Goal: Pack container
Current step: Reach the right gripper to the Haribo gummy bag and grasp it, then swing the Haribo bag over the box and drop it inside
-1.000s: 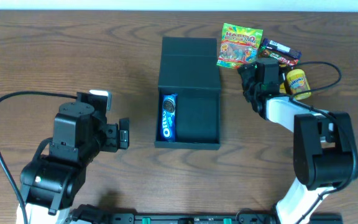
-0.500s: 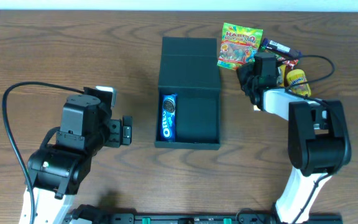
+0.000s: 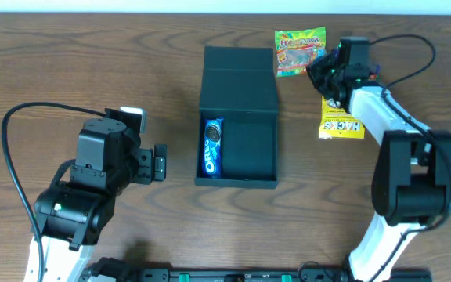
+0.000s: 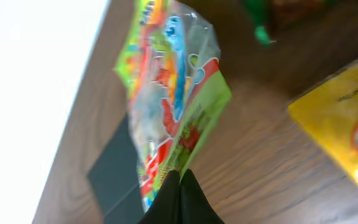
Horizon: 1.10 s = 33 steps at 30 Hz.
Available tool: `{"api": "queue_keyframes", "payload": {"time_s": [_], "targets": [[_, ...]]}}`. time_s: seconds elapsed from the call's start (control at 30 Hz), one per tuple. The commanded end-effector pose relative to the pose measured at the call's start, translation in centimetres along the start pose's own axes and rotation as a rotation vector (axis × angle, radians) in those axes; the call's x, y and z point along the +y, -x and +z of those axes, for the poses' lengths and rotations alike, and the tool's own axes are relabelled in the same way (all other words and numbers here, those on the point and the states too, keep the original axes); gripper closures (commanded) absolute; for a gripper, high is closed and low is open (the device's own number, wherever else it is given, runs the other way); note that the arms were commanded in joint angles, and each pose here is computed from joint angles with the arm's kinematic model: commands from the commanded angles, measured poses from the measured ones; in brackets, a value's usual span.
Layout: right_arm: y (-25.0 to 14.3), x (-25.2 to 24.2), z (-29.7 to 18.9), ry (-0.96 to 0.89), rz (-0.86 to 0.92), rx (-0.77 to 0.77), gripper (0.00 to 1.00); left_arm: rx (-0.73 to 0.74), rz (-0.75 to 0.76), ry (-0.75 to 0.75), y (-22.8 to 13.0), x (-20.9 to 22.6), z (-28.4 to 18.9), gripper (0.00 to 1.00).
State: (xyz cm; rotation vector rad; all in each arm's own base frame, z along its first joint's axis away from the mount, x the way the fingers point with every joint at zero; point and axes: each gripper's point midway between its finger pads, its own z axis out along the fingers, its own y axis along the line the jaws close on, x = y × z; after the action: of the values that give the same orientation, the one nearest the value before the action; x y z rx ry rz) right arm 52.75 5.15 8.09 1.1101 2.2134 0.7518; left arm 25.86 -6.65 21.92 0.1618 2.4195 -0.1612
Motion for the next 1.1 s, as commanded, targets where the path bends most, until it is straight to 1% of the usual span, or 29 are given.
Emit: {"api": "queue_keyframes", "payload": {"time_s": [0.0, 0.27, 0.47, 0.67, 0.77, 0.9, 1.07], "targets": [[-0.2, 4.3, -3.5, 0.097, -0.066, 0.012, 0.99, -0.025, 0.006, 0.003, 0.8, 0.1, -0.6, 0.05], [-2.1, 7.5, -9.8, 0.132, -0.206, 0.019, 0.99, -0.027, 0.006, 0.002, 0.9, 0.1, -0.6, 0.05], [-2.7, 11.8, -15.9, 0.264, -0.274, -0.038, 0.98, -0.026, 0.005, 0.0, 0.8, 0.0, -0.6, 0.05], [-5.3, 15.3, -20.8, 0.387, -0.333, -0.045, 0.98, -0.026, 0.002, 0.0, 0.9, 0.0, -0.6, 0.05], [-7.6, 16.4, -21.8, 0.424, -0.35, -0.005, 0.99, -0.026, -0.004, 0.0, 0.9, 0.0, -0.6, 0.05], [-11.0, 17.3, -21.8, 0.44, -0.344, 0.059, 0.99, -0.026, -0.01, -0.001, 0.9, 0.0, -0.6, 0.05], [-12.9, 17.5, -21.5, 0.395, -0.282, 0.022, 0.99, -0.025, -0.018, -0.008, 0.8, -0.1, -0.6, 0.05]]}}
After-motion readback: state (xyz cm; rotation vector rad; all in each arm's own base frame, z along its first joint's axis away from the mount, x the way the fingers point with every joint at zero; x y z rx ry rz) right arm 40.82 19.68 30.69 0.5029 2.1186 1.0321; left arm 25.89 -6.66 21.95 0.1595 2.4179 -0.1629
